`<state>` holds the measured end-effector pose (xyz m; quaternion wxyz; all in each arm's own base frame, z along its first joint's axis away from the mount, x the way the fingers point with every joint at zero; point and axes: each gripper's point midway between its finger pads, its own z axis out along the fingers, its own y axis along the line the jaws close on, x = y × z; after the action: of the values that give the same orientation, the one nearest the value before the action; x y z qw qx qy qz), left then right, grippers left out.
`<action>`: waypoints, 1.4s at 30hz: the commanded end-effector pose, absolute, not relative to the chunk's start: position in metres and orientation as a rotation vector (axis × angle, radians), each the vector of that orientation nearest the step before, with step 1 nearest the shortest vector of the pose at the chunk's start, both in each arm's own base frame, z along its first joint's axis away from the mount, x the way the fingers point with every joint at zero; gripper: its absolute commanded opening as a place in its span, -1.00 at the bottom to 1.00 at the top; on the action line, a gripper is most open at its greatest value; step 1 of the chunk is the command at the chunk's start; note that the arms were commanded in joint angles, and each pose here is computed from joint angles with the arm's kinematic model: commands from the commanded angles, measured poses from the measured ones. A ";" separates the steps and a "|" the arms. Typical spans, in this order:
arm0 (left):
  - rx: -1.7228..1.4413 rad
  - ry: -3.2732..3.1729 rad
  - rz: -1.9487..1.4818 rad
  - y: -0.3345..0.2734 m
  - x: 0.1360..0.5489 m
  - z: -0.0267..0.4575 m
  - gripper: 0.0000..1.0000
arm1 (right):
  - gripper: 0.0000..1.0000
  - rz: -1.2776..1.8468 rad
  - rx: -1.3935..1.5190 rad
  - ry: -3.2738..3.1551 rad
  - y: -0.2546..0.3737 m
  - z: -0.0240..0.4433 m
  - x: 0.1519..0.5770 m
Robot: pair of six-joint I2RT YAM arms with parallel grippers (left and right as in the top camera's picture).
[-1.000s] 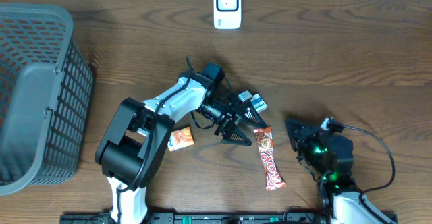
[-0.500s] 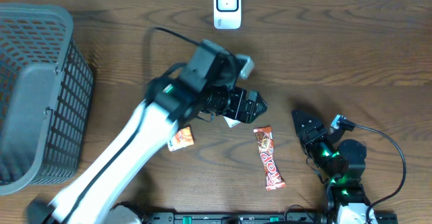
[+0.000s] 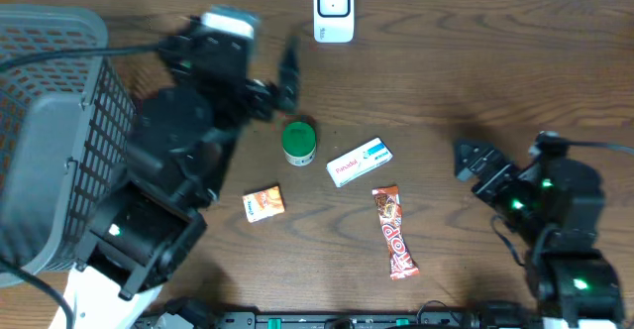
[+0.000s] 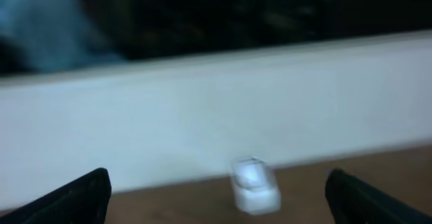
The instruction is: Scan the item barcode
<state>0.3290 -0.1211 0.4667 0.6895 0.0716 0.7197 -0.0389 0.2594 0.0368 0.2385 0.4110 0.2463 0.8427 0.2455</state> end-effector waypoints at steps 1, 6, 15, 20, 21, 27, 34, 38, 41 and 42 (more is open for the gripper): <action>0.064 1.570 0.202 -0.063 0.341 0.480 1.00 | 0.99 0.455 0.465 2.152 0.026 0.257 0.253; 0.032 1.627 0.371 -0.017 0.346 0.468 0.99 | 0.99 0.521 0.401 2.375 0.045 0.221 0.236; 0.054 1.674 0.351 -0.004 0.335 0.459 0.98 | 0.89 0.652 0.180 2.757 0.083 0.143 0.249; 0.061 1.656 0.250 -0.012 0.320 0.460 0.99 | 0.45 0.758 0.019 2.922 0.106 0.095 0.255; 0.064 1.644 0.220 -0.014 0.313 0.461 0.99 | 0.46 0.758 -0.011 2.969 0.108 0.082 0.253; 0.043 1.574 0.202 -0.006 0.287 0.478 0.99 | 0.80 0.746 -0.080 3.029 0.116 0.050 0.260; -0.069 1.508 0.202 0.017 0.261 0.495 0.99 | 0.71 0.760 -0.206 3.085 0.131 0.023 0.255; -0.100 1.490 0.181 0.022 0.254 0.499 0.98 | 0.63 0.795 -0.336 3.100 0.143 0.008 0.247; -0.091 1.488 0.171 0.022 0.252 0.499 0.99 | 0.49 0.799 -0.419 3.129 0.150 -0.005 0.237; -0.093 1.489 0.173 0.023 0.252 0.499 0.99 | 0.47 0.801 -0.434 3.137 0.151 -0.009 0.234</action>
<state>0.2512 0.0251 0.5010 0.7303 -0.0433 0.6752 0.0944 0.2515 0.1467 0.0102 -0.0314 -0.0999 0.9634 0.2467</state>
